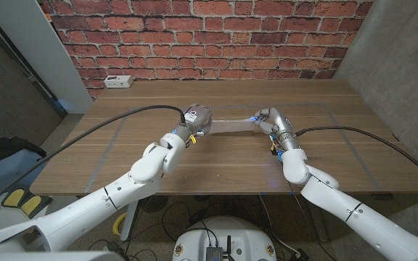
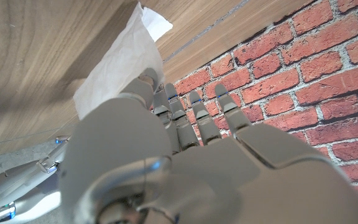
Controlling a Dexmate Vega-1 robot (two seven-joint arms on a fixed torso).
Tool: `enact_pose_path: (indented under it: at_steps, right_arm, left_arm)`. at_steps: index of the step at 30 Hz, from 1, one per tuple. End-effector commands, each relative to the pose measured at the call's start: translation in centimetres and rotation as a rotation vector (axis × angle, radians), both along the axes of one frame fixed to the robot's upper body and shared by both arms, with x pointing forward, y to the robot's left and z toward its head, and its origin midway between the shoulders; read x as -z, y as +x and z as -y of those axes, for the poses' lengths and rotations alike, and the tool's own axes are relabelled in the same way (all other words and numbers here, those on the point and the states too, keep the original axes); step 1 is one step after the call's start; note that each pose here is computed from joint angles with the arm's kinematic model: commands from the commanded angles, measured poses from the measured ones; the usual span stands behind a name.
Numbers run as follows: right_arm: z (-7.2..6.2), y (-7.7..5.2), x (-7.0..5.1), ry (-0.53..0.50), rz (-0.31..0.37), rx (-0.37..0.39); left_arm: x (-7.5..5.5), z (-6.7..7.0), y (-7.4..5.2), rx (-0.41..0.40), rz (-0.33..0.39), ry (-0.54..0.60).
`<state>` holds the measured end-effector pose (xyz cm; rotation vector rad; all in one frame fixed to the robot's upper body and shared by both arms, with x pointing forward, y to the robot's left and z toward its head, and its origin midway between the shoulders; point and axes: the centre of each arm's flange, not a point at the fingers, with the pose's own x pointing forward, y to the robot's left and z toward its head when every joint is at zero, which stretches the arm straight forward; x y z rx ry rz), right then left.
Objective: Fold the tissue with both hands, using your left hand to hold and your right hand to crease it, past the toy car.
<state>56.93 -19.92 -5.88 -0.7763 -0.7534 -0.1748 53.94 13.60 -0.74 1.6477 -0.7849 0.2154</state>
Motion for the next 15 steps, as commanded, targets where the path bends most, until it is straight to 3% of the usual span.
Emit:
enact_pose_path:
  at_steps: [1,15]
  right_arm:
    - [-1.3,1.2,-1.4,-0.054,0.007,0.012]
    - [-2.6,3.5,-2.1,-0.114,-0.021,0.034]
  left_arm:
    - [-0.9,-1.1,0.9,-0.036,0.02,-0.024]
    - [-2.3,-1.4,3.9,-0.051,0.0,-0.018]
